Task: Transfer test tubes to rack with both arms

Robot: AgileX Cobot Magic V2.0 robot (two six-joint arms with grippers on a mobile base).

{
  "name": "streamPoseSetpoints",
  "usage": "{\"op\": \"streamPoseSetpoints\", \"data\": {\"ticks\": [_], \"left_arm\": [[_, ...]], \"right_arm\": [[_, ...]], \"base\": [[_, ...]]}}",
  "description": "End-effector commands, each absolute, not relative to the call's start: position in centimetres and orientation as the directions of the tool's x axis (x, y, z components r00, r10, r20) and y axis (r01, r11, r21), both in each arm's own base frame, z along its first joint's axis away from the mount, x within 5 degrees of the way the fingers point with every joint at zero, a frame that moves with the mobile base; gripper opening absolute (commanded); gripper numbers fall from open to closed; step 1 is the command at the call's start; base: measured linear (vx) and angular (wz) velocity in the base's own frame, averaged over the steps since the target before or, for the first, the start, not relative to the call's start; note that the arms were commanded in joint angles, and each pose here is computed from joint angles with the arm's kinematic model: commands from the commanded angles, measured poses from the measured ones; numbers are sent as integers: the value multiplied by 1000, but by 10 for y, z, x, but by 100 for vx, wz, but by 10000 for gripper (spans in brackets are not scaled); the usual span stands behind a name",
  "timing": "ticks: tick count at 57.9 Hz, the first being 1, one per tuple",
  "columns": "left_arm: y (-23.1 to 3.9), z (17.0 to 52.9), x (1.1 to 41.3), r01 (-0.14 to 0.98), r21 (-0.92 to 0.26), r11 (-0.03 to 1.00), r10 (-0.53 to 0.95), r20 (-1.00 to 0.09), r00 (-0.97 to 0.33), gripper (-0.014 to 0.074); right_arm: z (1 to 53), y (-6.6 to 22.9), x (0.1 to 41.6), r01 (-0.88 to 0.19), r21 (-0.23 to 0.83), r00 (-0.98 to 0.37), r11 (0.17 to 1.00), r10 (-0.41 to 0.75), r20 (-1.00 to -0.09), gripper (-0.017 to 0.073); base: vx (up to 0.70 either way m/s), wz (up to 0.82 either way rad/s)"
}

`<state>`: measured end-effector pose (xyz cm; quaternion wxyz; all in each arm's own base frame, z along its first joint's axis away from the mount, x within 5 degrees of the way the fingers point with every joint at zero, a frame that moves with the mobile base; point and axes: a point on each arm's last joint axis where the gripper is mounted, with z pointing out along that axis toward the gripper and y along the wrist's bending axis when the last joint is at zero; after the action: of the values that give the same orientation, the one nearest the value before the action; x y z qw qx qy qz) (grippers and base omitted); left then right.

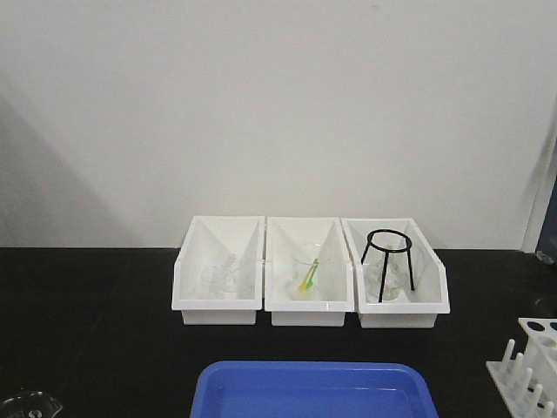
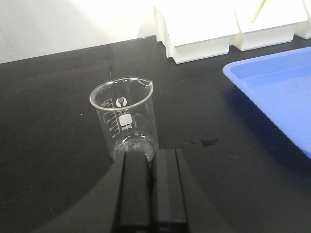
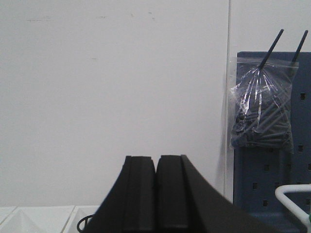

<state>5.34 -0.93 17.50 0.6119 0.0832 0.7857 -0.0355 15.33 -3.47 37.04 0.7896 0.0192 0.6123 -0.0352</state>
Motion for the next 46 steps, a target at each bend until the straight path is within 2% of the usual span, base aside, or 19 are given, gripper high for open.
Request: {"op": "streamPoseSetpoints", "data": {"ticks": [1,17,24,36,46], "left_arm": [[-9,173,54,167,37,985,67,-982,-177,-20],[-9,173,54,167,37,985,67,-982,-177,-20],[-9,173,54,167,39,985,68,-982,-177,-20],[-9,173,54,167,39,985,68,-982,-177,-20],[-9,173,54,167,39,985,68,-982,-177,-20]], "right_arm": [[385,-32,150,47,-18,324,999,-32,-945,-7],[381,-33,151,61,7,302,998,-12,-953,-7],[366,-18,145,3,-24,281,1000,-24,-960,-7],[302,-1,113,-16,37,158,999,39,-987,-7],[249,4,80,-51,-25,63,998,-22,-998,-7]], "base": [[0,0],[0,0],[0,0],[0,0],[0,0]]}}
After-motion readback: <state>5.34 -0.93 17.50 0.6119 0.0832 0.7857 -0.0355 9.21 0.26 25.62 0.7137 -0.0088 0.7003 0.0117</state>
